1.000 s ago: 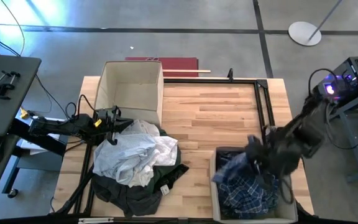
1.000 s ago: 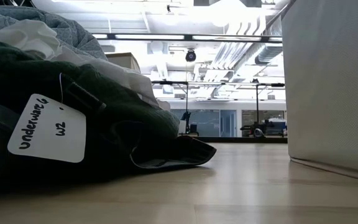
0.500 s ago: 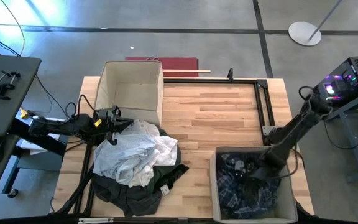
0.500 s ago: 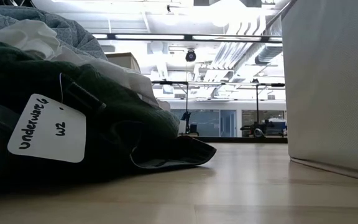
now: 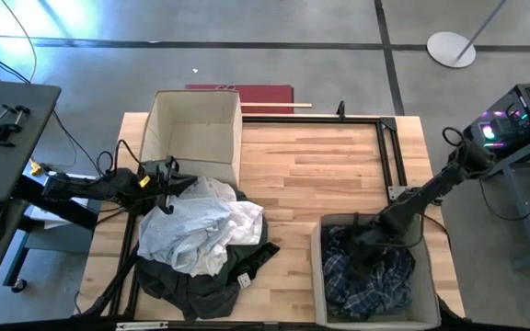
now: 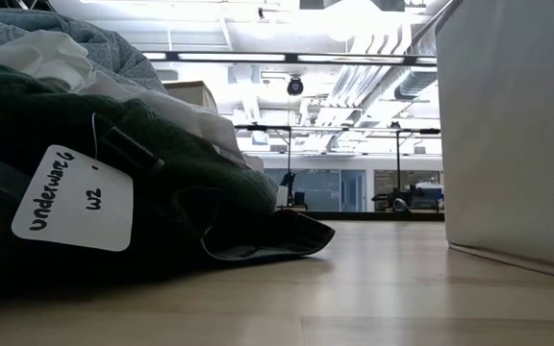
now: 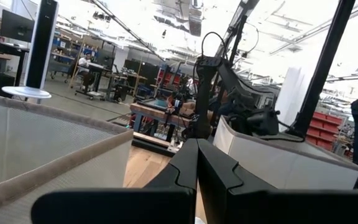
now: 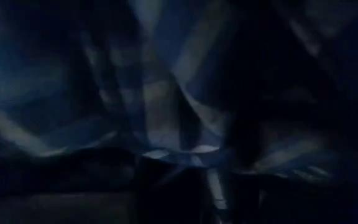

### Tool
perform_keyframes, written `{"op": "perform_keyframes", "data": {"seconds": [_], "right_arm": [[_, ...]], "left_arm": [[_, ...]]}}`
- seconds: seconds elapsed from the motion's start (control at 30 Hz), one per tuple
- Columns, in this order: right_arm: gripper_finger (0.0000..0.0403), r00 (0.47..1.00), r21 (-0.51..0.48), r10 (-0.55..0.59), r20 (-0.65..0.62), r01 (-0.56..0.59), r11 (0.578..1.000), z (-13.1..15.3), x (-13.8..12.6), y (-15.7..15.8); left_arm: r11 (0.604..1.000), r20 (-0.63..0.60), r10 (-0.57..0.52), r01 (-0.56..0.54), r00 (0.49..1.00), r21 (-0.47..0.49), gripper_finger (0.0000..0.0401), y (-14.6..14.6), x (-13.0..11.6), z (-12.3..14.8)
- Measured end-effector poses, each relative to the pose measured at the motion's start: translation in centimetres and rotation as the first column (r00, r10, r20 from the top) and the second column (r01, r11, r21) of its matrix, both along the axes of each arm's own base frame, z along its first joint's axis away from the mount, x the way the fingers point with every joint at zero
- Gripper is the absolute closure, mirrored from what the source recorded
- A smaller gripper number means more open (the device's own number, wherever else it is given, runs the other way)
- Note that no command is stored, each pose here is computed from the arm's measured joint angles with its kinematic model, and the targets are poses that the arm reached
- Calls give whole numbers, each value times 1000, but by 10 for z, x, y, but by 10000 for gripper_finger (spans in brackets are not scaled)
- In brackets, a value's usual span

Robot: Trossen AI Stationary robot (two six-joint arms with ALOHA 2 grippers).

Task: Sort clothes
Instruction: Put the blue polo shirt into the bottom laundry bin, then put the blue shirt into the top laundry bin

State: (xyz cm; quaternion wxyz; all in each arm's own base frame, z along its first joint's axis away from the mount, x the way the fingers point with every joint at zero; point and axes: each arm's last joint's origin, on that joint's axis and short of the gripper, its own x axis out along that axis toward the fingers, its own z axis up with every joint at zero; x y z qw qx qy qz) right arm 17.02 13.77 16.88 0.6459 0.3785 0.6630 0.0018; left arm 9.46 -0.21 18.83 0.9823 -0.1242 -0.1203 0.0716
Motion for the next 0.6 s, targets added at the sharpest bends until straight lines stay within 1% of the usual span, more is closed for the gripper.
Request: {"op": "perform_keyframes", "data": {"seconds": [0.1,0.17,0.27,0.37,0.43,0.5,0.53,0.6], "right_arm": [[306,997,35,36,72,-39,999,29,12,7],[310,992,16,73,105,-75,997,53,18,11],[315,987,-84,97,131,-87,993,90,20,10],[317,980,-227,99,172,-58,972,130,15,7],[318,969,-318,91,232,-13,948,152,11,6],[318,939,-423,120,323,30,905,170,7,6],[318,914,-473,146,379,56,879,177,6,7],[318,853,-571,221,473,106,814,184,5,10]], "left_arm": [[1000,1,0,0,1000,0,400,0,0,0],[1000,2,-1,1,1000,-4,400,0,0,0],[1000,5,-4,4,1000,-15,400,0,0,0],[1000,5,-5,5,1000,-19,400,0,0,0],[1000,6,-5,6,1000,-22,400,0,0,0],[1000,6,-6,6,1000,-22,400,0,0,0],[1000,6,-6,6,1000,-22,400,0,0,0],[1000,6,-6,6,1000,-23,400,0,0,0]]}}
